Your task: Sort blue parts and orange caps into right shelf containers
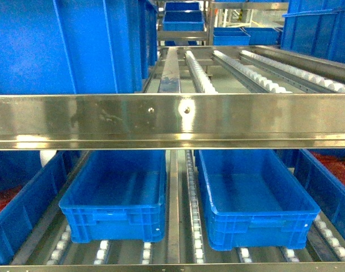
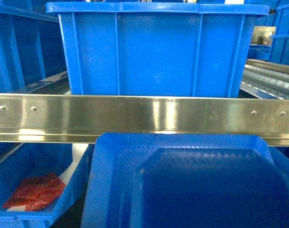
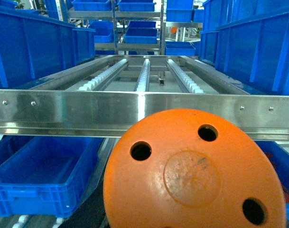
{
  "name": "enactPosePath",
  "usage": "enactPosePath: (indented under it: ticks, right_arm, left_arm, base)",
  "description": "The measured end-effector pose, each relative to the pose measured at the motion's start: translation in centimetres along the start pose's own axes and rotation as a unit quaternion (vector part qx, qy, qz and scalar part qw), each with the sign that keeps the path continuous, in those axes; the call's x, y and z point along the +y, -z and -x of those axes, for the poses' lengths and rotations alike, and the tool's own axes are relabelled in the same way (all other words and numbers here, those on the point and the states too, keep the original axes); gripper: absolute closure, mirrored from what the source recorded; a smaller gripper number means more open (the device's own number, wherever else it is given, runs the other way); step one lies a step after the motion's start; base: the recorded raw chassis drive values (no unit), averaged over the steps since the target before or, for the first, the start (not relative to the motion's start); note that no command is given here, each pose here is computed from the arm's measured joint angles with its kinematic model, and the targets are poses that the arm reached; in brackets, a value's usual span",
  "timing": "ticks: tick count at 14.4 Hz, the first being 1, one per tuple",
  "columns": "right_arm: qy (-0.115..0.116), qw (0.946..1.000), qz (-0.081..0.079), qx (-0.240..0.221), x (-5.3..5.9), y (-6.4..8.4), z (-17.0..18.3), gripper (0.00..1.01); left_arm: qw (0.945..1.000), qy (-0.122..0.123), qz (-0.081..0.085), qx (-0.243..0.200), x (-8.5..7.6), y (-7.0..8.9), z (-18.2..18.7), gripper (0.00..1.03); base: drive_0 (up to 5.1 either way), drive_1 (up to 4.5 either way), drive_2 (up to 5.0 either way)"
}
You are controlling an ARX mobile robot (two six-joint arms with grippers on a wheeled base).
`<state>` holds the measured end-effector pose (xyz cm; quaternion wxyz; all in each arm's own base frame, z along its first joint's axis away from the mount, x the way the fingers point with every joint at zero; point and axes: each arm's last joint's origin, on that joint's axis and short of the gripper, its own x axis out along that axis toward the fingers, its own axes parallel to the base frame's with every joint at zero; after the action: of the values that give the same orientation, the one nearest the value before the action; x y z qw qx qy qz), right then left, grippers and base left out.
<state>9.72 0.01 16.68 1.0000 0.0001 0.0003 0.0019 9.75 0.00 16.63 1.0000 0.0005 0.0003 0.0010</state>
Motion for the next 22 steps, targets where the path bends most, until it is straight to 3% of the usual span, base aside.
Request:
enactPosePath:
  ticks: [22]
  right_arm:
    - [0.002, 1.0000, 0.000, -0.002, -0.01, -0.03, 0.00, 0.56]
  left_arm:
    - [1.0000, 0.001, 0.000, 0.002, -0.01, 0.04, 0.00, 0.60]
  base:
    - [0.0, 0.00, 0.0]
